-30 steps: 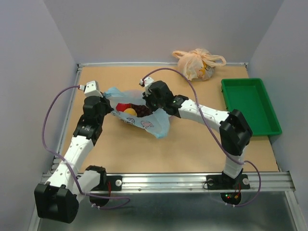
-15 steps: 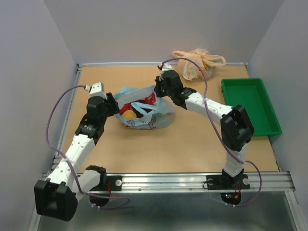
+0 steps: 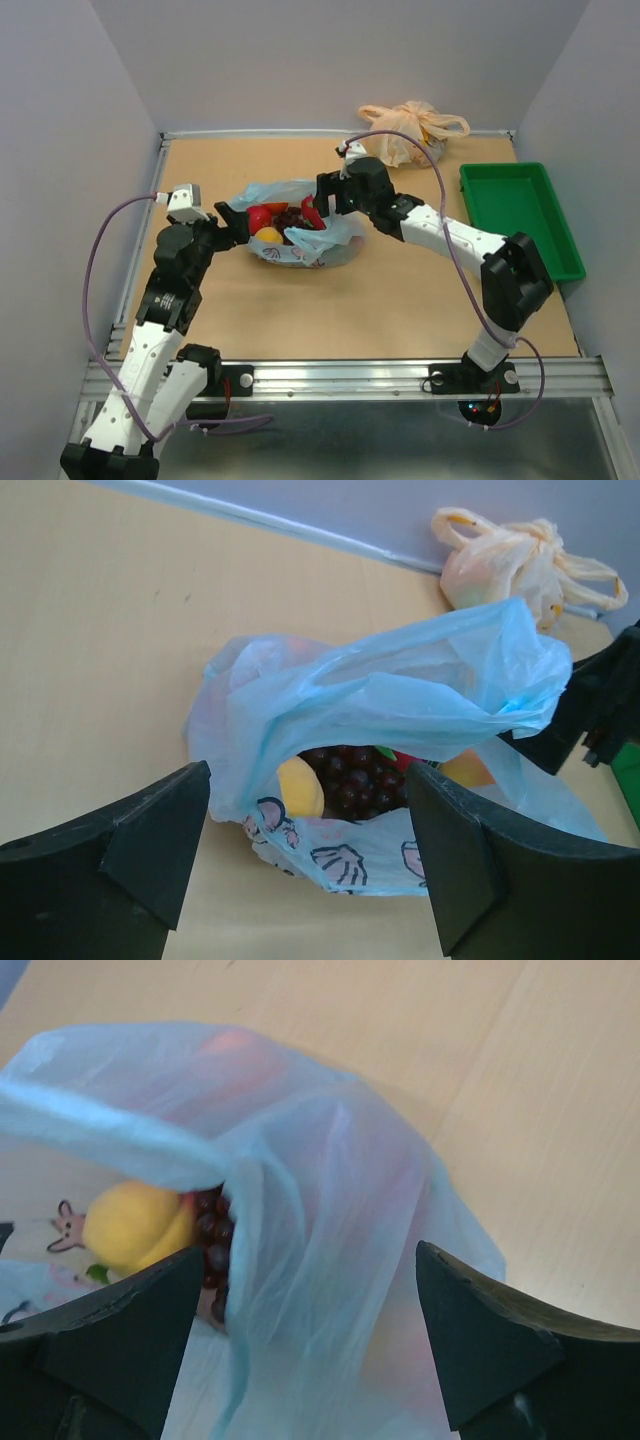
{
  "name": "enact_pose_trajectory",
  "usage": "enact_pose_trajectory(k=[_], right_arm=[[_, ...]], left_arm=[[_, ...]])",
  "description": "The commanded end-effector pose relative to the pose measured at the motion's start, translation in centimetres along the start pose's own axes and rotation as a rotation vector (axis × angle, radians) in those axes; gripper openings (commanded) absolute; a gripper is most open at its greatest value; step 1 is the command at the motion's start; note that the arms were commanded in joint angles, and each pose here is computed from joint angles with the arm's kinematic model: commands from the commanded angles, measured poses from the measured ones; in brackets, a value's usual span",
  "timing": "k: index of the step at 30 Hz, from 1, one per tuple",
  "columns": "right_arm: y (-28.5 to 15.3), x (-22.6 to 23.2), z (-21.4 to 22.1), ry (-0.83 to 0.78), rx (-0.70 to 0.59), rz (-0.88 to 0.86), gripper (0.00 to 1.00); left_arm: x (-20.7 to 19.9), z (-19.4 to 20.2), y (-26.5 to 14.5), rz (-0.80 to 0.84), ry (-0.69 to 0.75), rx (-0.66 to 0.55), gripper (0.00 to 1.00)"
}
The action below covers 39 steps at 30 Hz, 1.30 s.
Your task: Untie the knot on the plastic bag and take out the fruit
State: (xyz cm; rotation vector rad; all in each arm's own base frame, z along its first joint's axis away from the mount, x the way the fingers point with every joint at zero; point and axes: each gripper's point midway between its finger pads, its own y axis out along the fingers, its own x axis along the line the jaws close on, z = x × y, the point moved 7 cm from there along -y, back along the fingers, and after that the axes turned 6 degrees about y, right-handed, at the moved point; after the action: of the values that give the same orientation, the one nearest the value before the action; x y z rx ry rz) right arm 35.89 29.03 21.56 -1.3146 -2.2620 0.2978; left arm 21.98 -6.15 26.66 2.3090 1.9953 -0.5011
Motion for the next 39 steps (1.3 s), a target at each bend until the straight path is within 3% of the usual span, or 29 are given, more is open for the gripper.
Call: enact_pose_trajectory(k=[1,11,13,14,16,22,28,33,35,39], right_arm=[[-3.2,2.0,-0.3,-0.018,-0.054,-0.069,0.92],[-5.6,-0.6,5.8,0.008,0.039,0.033,0.94],[-5.8,-1.5,7.4,0.018,0.067,0.069,0.94],[-6.2,-2.5,9.1,0.032,0.09,0.115,0.94],[-6.6,-3.6,10.7,0.058,0.106,0.166,0.93],[-8.0,-6.8,14.5,0.046,0.137,0.324,0.93],[-9.5,-6.0,12.4,0.012,0.093,0.266,0.92],[-12.3,-1.4,6.3,-0.034,-0.016,-0.001,0.91],[-12.9,-0.1,4.9,-0.065,-0.027,-0.061,0.91],[-13.2,2.8,2.5,-0.133,-0.042,-0.195,0.89]], left_arm=[[-0.4,1.2,0.7,0.054,0.054,0.062,0.9],[1.0,0.3,3.9,-0.132,0.094,0.077,0.89],[1.1,0.7,4.3,-0.15,0.077,0.092,0.84],[1.1,1.4,4.4,-0.155,0.055,0.107,0.74],[1.0,2.3,4.4,-0.145,0.043,0.125,0.65],[1.0,3.6,4.2,-0.13,0.055,0.16,0.62],[1.0,3.5,4.0,-0.123,0.063,0.151,0.56],[0.6,3.7,3.9,-0.083,0.065,0.158,0.53],[0.6,3.6,3.8,-0.073,0.07,0.157,0.48],[0.7,3.7,3.6,-0.073,0.088,0.151,0.48]])
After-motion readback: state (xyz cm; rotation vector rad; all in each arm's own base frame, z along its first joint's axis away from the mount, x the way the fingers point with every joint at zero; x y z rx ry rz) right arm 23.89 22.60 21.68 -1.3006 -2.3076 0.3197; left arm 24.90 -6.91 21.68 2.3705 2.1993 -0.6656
